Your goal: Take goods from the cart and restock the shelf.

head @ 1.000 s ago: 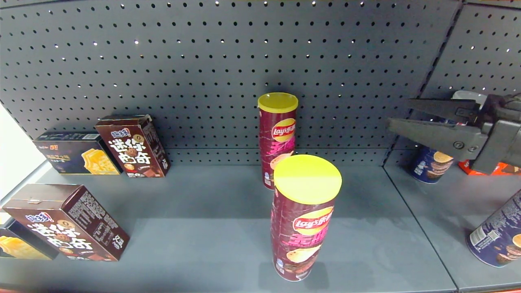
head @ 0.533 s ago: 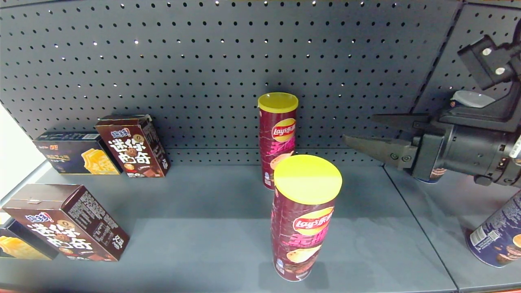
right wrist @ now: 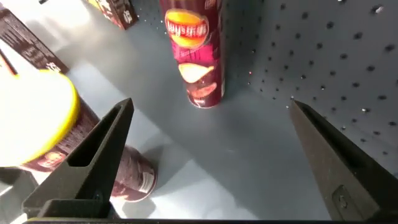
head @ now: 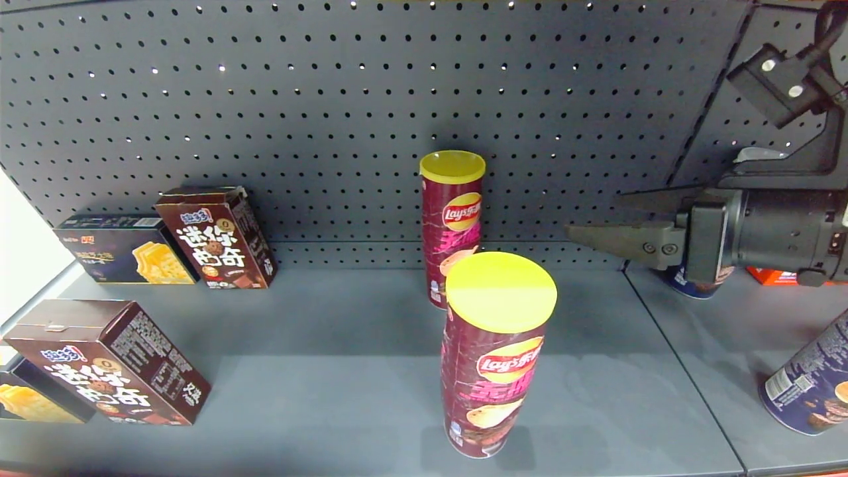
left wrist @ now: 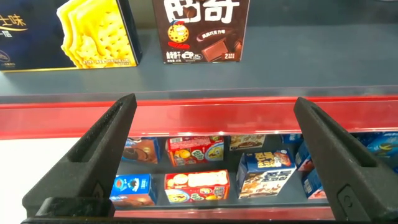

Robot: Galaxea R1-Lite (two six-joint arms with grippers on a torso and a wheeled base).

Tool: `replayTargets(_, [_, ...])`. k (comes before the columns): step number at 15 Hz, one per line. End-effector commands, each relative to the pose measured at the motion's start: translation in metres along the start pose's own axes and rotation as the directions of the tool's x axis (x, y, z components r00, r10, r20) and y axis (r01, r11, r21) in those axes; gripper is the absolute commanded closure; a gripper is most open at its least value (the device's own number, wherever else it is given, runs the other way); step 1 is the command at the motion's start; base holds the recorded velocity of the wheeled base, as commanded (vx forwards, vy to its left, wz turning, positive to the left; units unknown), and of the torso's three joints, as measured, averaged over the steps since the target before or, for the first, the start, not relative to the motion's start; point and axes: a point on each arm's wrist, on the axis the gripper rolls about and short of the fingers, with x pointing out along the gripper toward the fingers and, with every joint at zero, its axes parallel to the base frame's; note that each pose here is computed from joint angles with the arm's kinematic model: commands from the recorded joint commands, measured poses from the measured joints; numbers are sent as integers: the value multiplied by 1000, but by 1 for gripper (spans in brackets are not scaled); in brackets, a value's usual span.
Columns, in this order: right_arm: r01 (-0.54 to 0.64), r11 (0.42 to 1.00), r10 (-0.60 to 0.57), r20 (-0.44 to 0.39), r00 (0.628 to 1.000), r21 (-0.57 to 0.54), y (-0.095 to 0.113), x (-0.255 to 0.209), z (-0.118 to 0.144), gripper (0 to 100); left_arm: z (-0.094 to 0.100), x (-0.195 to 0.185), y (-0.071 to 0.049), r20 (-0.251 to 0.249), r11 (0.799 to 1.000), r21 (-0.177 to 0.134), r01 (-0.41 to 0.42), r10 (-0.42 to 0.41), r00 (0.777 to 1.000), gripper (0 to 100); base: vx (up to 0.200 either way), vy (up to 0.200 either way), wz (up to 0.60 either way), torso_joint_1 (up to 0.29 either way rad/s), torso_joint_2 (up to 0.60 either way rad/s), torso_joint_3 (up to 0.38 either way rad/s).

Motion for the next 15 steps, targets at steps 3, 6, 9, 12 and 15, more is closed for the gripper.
replayTargets(3, [14,1000,-14,-53,998,11,0,0,3,0,0,0,0,-1,1000,0,0,0,1000,0,0,0,0,0,0,0])
replayTargets(6, [23,999,-19,-161,987,26,0,-4,-7,0,0,0,0,-1,1000,0,0,0,1000,0,0,0,0,0,0,0])
replayTargets(9, [24,999,-15,-229,973,36,1,-5,-15,0,0,0,0,0,1000,0,0,0,1000,0,0,0,0,0,0,0])
replayTargets(12, [17,999,-6,-270,963,41,3,-1,-25,0,0,0,0,-3,1000,1,0,0,1000,0,0,0,0,0,0,0])
replayTargets(15, [-4,999,17,-320,947,41,9,2,-40,0,0,0,0,-1,1000,1,0,0,1000,0,0,0,0,0,0,0])
